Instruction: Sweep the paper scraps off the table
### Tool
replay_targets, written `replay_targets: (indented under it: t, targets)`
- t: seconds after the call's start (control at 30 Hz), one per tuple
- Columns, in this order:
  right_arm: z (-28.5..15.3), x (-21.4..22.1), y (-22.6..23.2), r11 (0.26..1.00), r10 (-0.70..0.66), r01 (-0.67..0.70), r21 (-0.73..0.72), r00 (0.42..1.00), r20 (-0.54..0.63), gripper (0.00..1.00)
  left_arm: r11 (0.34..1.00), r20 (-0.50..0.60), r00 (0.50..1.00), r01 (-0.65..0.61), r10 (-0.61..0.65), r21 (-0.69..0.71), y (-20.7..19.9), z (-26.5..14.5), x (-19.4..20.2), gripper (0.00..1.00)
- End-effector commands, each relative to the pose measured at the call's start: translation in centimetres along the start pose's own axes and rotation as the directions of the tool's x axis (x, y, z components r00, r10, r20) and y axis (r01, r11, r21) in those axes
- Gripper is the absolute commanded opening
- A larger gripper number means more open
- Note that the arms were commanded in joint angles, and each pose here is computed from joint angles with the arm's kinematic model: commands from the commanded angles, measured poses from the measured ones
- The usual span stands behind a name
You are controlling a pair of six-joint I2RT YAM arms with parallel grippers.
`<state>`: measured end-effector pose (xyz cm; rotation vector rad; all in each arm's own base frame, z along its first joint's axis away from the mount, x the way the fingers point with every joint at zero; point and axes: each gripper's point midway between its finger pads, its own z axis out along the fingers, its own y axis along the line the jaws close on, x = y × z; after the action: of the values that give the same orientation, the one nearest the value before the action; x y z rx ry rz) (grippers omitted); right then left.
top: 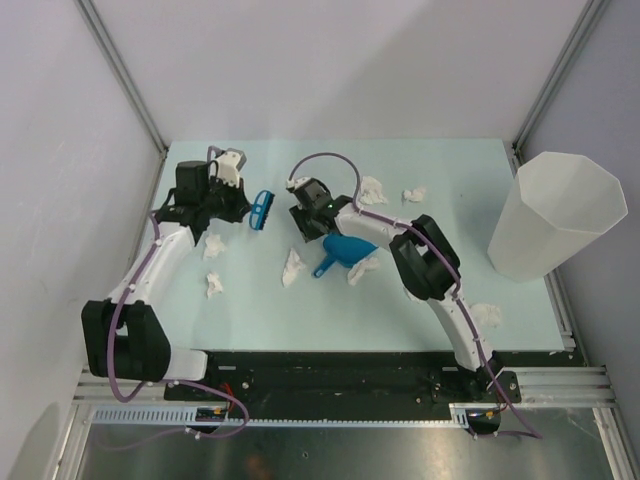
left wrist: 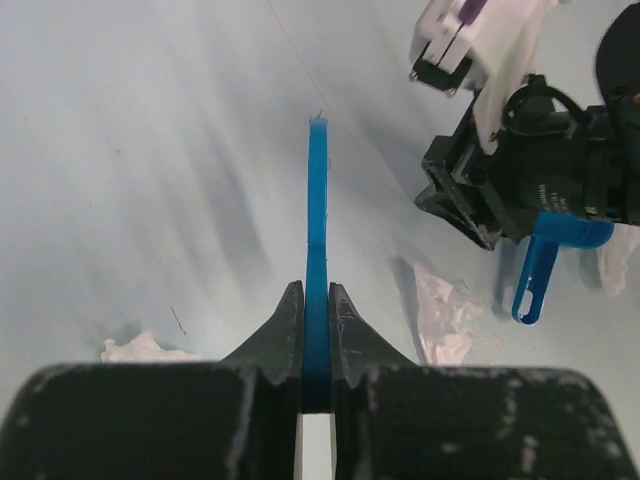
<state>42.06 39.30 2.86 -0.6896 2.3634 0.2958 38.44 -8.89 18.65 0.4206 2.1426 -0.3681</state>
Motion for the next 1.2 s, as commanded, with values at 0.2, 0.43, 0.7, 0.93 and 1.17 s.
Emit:
replay_targets:
  t: [0.2, 0.43, 0.7, 0.93, 1.17]
  targets:
    - [-3.4, -0.9, 1.0, 0.992, -0.122, 0.122, 0.018, 0.992, 0.009, 0.49, 0.998, 0.071, 0.997, -0.034, 0.030, 0.052, -1.1, -1.4, -1.4, 0.00]
    - [-10.9, -3.5, -0.5, 0.953, -0.118, 0.068, 0.297, 0.981, 0.155, 0.77, 0.998, 0.069, 0.997, -0.032, 0.028, 0.056, -1.1, -1.3, -1.3, 0.00]
    - [-8.3, 2.6, -0.3, 0.975, -0.031, 0.032, 0.222, 0.999, -0.011, 0.85, 0.997, 0.069, 0.997, -0.034, 0.030, 0.065, -1.3, -1.4, -1.1, 0.00]
    - [-6.4, 3.6, 0.2, 0.993, -0.003, 0.009, 0.116, 0.998, -0.055, 0.59, 0.997, 0.070, 0.997, -0.038, 0.033, 0.071, -1.5, -1.6, -0.9, 0.00]
    - [-5.7, 4.0, 1.9, 0.977, -0.208, 0.203, -0.069, 0.976, -0.065, 0.18, 0.996, 0.080, 0.996, -0.047, 0.041, 0.074, -1.6, -2.0, -1.0, 0.00]
